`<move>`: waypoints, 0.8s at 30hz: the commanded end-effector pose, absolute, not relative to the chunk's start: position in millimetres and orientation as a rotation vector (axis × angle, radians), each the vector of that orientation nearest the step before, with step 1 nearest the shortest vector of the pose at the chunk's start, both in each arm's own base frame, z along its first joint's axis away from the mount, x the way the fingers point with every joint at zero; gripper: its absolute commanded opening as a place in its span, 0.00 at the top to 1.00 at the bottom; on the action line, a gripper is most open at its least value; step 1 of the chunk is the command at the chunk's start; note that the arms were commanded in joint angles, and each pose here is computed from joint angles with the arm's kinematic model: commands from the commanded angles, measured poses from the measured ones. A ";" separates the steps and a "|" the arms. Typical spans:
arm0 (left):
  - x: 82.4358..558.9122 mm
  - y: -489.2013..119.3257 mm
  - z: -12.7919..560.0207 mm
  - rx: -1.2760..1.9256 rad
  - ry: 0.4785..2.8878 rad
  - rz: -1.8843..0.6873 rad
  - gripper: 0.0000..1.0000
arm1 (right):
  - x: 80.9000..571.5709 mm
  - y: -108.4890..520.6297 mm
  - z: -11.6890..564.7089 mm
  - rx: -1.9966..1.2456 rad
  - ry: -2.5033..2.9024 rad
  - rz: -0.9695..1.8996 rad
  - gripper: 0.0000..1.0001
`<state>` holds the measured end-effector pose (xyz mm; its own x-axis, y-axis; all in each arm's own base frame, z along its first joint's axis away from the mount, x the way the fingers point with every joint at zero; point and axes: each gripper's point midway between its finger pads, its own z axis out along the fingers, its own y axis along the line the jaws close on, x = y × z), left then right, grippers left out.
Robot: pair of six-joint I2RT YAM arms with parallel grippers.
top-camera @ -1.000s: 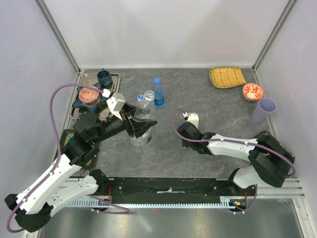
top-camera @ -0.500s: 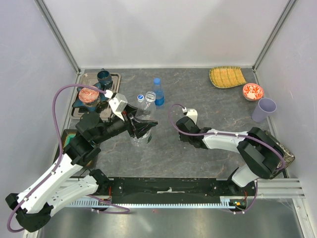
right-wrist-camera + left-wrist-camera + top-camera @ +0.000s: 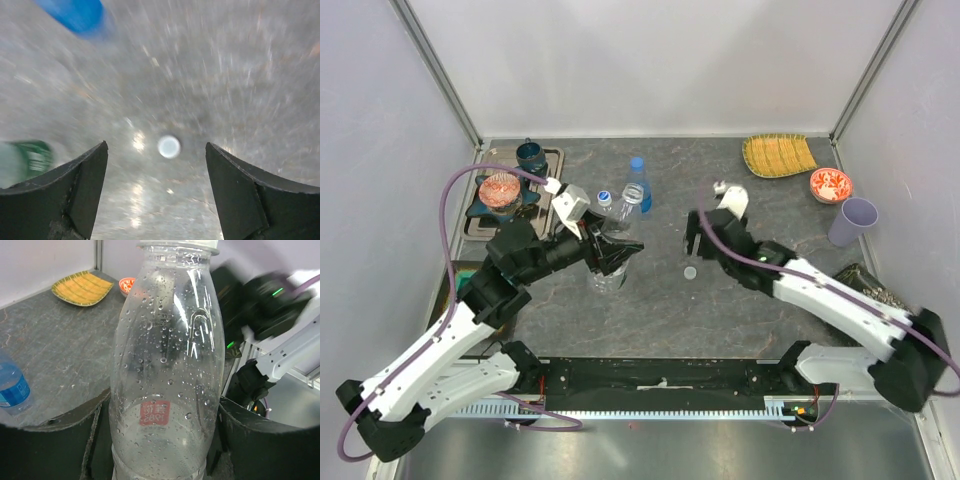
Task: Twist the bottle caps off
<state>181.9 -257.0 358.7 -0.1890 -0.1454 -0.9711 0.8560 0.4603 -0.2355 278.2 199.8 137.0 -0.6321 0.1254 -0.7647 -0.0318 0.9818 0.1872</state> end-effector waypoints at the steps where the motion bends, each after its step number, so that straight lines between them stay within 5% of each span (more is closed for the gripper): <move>1: 186.3 -265.7 365.3 0.724 1.465 -1.006 0.67 | 282.3 170.0 284.8 0.186 1.935 0.324 0.14; 8: 186.2 -294.0 359.2 0.845 1.498 -1.095 0.66 | 230.5 205.9 425.5 -0.061 1.670 0.824 0.08; 24: 176.5 -343.3 351.8 0.985 1.510 -1.175 0.65 | 211.6 252.9 415.5 -0.268 1.717 1.029 0.05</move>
